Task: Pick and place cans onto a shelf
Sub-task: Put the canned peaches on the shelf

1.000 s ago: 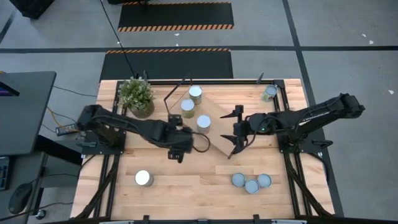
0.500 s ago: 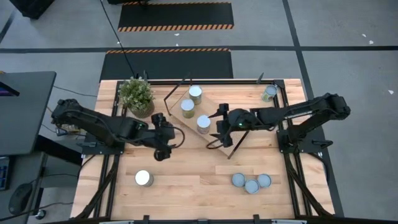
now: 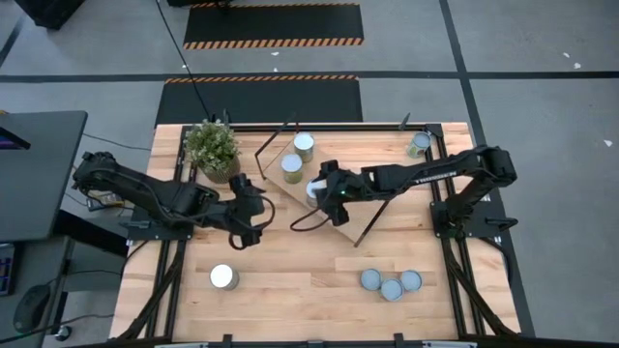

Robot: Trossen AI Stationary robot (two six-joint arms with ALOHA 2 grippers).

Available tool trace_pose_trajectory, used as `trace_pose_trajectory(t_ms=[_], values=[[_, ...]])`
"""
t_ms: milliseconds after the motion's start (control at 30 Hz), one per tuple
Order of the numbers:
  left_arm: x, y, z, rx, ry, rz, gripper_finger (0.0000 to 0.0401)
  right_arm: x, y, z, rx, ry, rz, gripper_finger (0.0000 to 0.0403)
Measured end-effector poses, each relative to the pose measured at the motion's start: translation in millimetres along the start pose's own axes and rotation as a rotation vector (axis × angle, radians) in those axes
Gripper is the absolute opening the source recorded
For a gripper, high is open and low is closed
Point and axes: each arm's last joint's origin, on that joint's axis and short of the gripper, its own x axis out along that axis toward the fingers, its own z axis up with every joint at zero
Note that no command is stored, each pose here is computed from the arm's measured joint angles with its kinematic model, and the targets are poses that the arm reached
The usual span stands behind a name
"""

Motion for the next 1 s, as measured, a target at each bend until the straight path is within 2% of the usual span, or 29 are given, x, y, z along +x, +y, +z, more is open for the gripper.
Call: trace_pose_trajectory(t_ms=[167, 433, 700, 833, 1000], values=[[-0.1, -0.2, 0.9, -0.005, -0.008, -0.002, 0.0400, 4.9, -7.4, 0.2, -0.003, 0.033, -0.015, 0.0373], [0.5, 0.3, 1.7, -0.010, -0.012, -0.001, 0.0400, 8.0, -23.9, -5.8, 0.086, 0.034, -0.062, 0.0373], [0.5, 0.2, 1.8, -0.009, -0.013, -0.002, 0.0400, 8.5, -41.2, 0.6, 0.216, -0.062, -0.201, 0.0373], [0.4, 0.2, 2.0, -0.010, -0.015, -0.002, 0.0400, 2.8, -41.4, -1.6, 0.173, -0.029, -0.204, 0.0373], [0.3, 0.0, 1.9, -0.011, -0.014, -0.003, 0.0400, -18.4, -41.2, -5.4, 0.133, 0.013, -0.171, 0.0373]])
